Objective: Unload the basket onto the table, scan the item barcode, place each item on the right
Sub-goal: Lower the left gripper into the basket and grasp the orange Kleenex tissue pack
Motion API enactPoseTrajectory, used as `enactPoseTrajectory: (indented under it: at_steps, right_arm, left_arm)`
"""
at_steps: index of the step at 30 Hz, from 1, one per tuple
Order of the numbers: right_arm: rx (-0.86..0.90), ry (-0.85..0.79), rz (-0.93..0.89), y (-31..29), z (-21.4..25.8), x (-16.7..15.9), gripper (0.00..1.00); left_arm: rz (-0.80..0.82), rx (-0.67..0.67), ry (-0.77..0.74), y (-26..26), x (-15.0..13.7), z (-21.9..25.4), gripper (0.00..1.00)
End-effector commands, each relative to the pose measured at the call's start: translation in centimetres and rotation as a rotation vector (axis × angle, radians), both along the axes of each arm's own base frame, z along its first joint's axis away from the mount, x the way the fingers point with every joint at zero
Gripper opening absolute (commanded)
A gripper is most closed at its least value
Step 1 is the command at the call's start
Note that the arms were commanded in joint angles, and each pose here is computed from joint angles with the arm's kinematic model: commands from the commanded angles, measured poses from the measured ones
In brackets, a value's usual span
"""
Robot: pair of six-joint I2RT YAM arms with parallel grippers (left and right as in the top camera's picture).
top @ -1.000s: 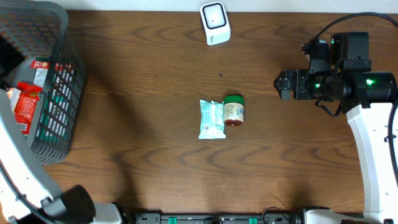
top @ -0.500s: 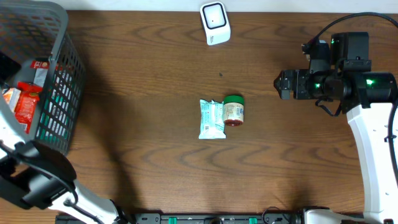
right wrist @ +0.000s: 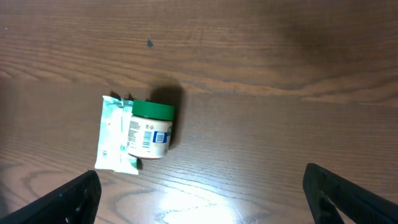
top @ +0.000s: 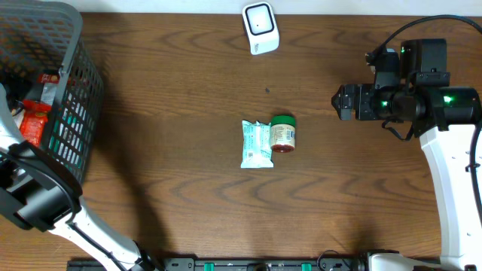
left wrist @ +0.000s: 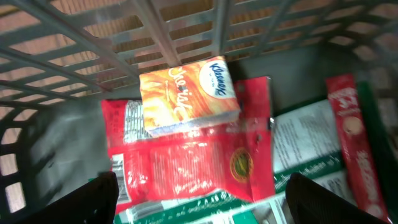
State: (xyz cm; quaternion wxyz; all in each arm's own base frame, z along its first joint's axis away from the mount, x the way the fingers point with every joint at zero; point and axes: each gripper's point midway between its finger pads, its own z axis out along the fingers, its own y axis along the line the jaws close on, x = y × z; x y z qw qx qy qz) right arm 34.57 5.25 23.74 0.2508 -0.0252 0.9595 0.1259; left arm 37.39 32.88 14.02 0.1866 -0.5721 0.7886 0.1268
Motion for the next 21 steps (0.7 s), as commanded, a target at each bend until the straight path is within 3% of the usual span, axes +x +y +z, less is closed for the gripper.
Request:
enactPoseTrajectory:
  at_steps: [1,21]
  right_arm:
    - [0.015,-0.006,-0.009,0.0,0.4,0.2,0.99]
    - [0.015,-0.006,-0.009,0.0,0.4,0.2,0.99]
  left_arm:
    - [0.065,0.021,0.056,1.2,-0.8,-2.1,0.86]
    - [0.068,0.063,0.038,3.1,1.0,-5.2,0.87]
